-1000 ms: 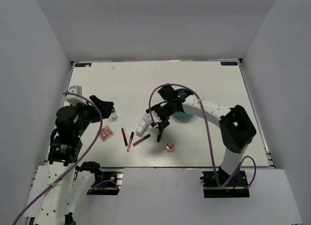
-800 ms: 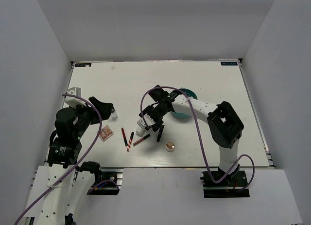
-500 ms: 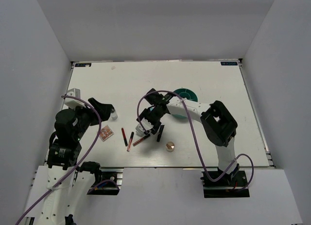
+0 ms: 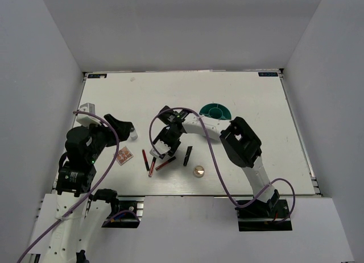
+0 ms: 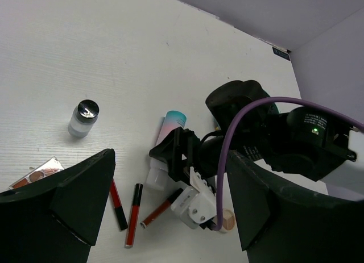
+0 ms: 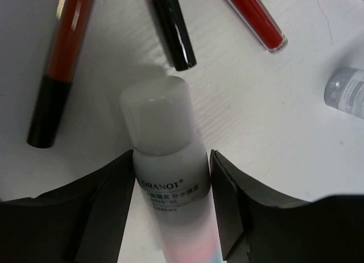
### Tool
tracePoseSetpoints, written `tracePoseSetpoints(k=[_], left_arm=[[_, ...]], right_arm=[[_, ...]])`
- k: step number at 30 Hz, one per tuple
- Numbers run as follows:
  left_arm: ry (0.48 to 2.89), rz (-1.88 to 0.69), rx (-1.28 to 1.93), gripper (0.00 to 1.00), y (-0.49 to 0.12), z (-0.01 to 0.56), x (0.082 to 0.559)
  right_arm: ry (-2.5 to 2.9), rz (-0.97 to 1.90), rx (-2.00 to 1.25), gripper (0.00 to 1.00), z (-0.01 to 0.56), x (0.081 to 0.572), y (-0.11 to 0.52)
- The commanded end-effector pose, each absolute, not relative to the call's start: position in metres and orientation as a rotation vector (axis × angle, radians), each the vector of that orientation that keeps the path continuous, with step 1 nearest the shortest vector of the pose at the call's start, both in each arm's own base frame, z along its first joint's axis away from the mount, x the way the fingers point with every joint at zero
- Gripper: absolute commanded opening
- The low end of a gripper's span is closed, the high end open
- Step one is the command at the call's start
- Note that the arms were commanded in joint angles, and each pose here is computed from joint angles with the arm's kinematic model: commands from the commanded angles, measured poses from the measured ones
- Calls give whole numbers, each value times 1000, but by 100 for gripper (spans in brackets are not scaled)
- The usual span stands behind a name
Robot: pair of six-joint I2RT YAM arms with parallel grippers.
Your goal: Organize the makeup
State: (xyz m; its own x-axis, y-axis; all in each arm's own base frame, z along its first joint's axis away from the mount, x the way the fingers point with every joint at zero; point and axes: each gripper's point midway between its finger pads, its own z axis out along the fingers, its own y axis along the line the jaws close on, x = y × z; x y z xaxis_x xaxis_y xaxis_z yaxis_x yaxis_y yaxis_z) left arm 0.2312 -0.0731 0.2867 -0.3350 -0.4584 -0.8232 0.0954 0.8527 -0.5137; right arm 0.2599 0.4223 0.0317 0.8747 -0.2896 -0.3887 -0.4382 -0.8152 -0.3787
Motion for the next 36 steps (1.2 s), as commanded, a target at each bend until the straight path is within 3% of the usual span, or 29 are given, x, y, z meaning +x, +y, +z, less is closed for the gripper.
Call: tracePoseSetpoints(k=[1, 4, 8, 11, 14, 22, 30, 36], left_arm=[[1824, -573, -288, 89, -71, 288, 229], [1819, -574, -293, 88, -70, 287, 228], [1818, -578, -292, 88, -71, 287, 229], [1819, -587, -289, 88, -73, 286, 231], [1818, -598, -282, 89, -75, 286, 232], [1791, -648, -263, 89, -81, 286, 232], [1770, -677, -225, 89, -87, 294, 232], [1773, -699, -222, 89, -91, 290, 235]], right_arm=[[605, 402, -2697, 59, 14, 266, 406], [636, 374, -2716, 52, 11, 271, 402], [704, 383, -2704, 28, 13, 272, 397], [746, 410, -2646, 18, 27, 273, 403], [814, 488, -2515, 12, 63, 274, 416], [1046, 748, -2070, 1, 181, 281, 428], [1157, 906, -1679, 0, 281, 308, 390], [1324, 999, -1411, 0, 315, 337, 342]])
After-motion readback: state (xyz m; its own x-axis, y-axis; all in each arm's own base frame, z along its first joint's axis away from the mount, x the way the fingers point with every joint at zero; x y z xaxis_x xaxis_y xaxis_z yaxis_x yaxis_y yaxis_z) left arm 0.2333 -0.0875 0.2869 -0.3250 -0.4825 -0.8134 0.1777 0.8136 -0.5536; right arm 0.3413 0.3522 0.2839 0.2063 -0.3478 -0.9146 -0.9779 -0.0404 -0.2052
